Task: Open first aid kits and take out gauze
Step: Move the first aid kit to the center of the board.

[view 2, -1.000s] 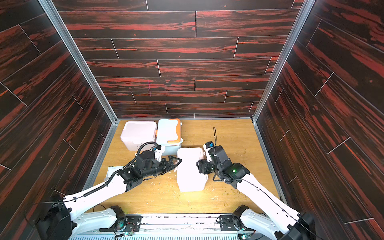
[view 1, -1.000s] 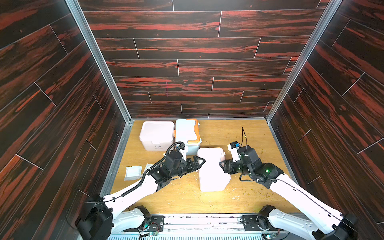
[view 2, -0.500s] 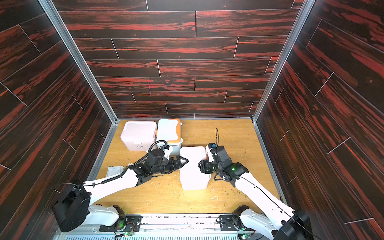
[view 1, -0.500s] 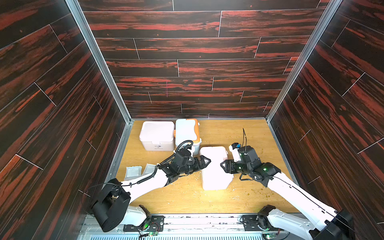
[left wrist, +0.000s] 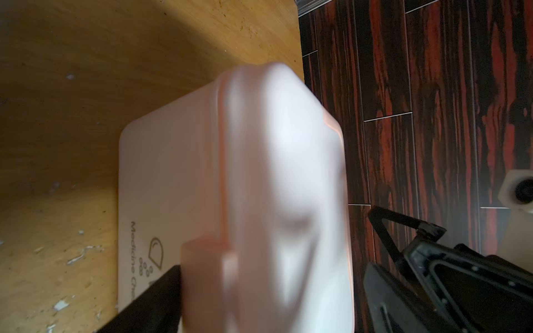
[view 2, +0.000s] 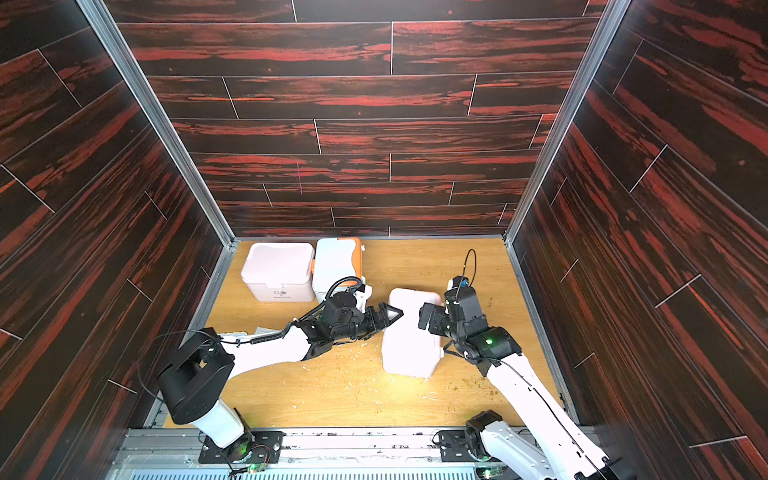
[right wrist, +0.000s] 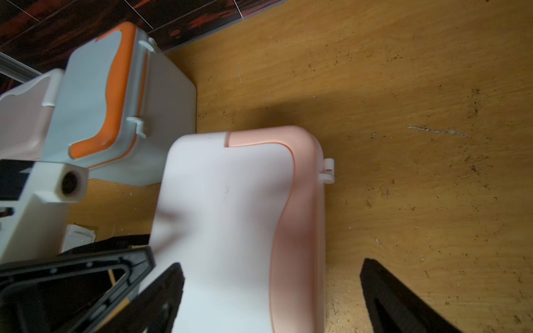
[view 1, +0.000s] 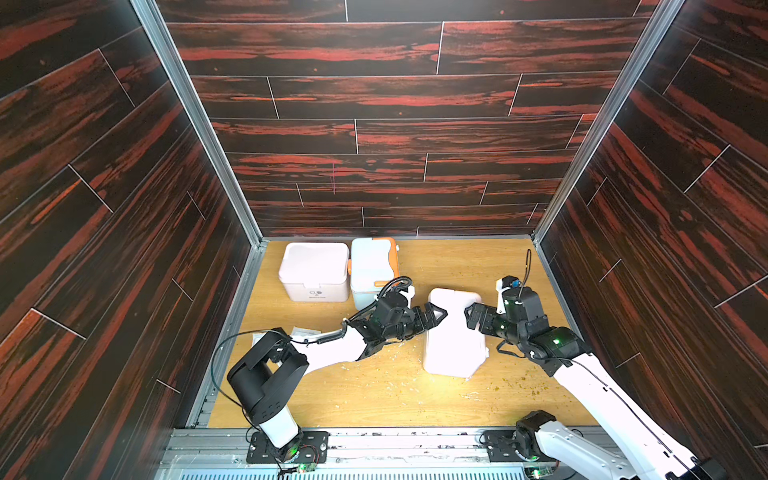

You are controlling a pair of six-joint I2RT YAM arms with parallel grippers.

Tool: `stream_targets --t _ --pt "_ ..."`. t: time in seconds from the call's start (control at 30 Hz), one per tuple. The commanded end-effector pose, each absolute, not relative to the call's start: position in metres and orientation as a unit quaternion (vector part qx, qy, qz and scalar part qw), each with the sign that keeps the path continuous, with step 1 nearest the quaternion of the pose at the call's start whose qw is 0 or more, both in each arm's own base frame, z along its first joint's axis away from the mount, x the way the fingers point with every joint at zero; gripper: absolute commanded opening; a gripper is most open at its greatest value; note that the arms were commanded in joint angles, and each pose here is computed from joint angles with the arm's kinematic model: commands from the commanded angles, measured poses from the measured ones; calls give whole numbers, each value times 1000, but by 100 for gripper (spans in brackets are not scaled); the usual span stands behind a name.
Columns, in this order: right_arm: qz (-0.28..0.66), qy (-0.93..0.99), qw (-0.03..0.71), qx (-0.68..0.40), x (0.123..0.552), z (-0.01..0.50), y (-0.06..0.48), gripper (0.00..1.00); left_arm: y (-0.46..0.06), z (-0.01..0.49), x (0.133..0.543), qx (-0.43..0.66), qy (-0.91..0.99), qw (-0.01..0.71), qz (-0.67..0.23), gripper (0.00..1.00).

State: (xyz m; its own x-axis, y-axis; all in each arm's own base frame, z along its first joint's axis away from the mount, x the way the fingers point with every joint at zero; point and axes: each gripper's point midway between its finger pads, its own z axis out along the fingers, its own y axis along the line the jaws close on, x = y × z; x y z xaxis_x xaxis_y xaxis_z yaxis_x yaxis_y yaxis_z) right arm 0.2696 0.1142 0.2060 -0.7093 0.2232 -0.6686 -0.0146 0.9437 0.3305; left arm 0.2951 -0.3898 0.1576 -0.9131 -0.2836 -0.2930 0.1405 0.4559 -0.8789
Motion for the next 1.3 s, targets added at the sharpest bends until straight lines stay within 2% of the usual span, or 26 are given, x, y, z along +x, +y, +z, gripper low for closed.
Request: stream_targets --t 0.0,0.13,0.27,0.57,0.83,1.0,1.13,1.27 --pt "186 907 376 40 259 218 120 99 -394 197 298 -30 796 241 -554 100" --pt "246 897 367 -16 245 226 147 98 -369 199 293 -31 809 270 -522 100" --pt "267 892 358 -71 229 230 175 96 -333 203 283 -37 824 308 -475 100" --pt "247 881 342 -215 191 218 260 90 -242 219 259 -78 825 403 -389 100" --pt "215 889 315 -252 173 186 317 90 -176 223 235 -114 819 451 -337 100" --pt "156 916 296 -220 182 157 311 90 -170 222 231 -116 817 453 -336 100" --pt "60 935 300 -179 198 140 276 90 -180 220 235 -107 822 445 -339 100" --pt "9 944 296 -143 211 130 243 90 -194 220 240 -96 825 435 -348 100"
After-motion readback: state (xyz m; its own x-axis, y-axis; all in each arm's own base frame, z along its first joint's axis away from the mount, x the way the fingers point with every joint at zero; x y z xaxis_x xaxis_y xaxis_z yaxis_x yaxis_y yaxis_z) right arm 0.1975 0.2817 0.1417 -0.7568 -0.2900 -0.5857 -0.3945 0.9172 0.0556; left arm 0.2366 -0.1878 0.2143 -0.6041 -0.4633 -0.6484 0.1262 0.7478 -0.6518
